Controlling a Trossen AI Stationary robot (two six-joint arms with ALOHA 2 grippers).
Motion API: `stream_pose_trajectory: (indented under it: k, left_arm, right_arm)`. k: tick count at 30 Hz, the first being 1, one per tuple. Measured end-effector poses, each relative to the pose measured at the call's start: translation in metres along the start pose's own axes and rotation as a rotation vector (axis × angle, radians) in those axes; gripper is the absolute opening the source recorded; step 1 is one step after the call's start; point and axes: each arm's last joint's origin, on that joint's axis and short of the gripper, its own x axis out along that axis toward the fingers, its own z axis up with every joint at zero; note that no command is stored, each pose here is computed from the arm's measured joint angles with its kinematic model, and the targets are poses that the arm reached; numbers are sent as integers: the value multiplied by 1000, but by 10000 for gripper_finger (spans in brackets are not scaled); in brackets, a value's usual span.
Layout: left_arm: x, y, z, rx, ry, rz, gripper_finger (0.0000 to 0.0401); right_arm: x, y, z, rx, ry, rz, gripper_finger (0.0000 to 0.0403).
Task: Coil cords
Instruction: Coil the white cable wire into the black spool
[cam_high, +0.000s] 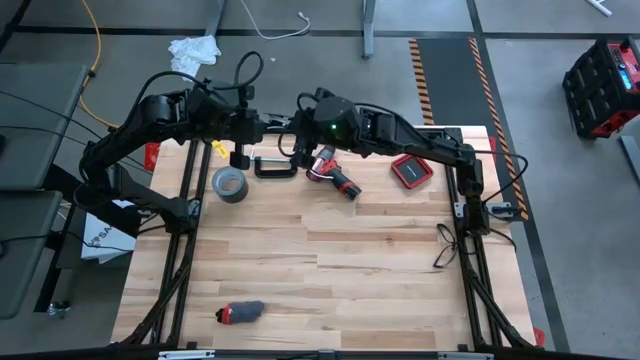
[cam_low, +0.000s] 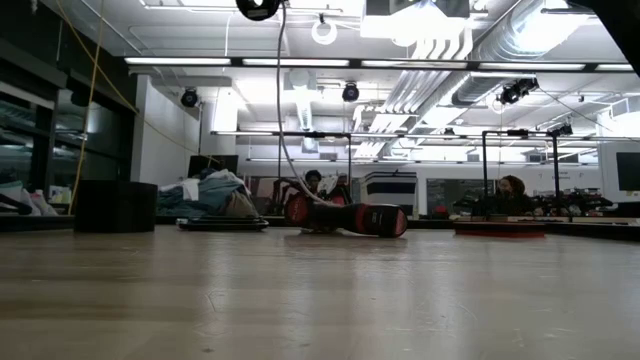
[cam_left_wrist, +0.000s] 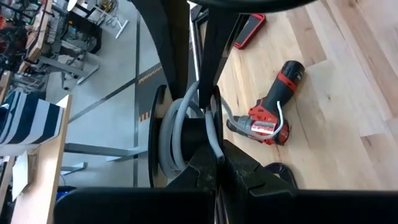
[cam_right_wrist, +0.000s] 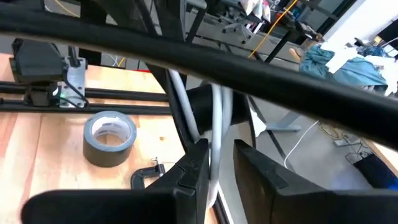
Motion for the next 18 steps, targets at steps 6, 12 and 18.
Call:
stream_pose_trajectory:
  k: [6,12,18]
  left_arm:
    - [0,1,0,-2,-4,6,0]
    - [0,1,0,2,8,13,0]
    - [0,0,-1,5,25,16,0]
  right_arm:
    - [0,-1,2,10,-9,-40,67]
    - [-1,2,3,8,-13,-45,9]
    - [-5,4,6,10,-20,-56,4]
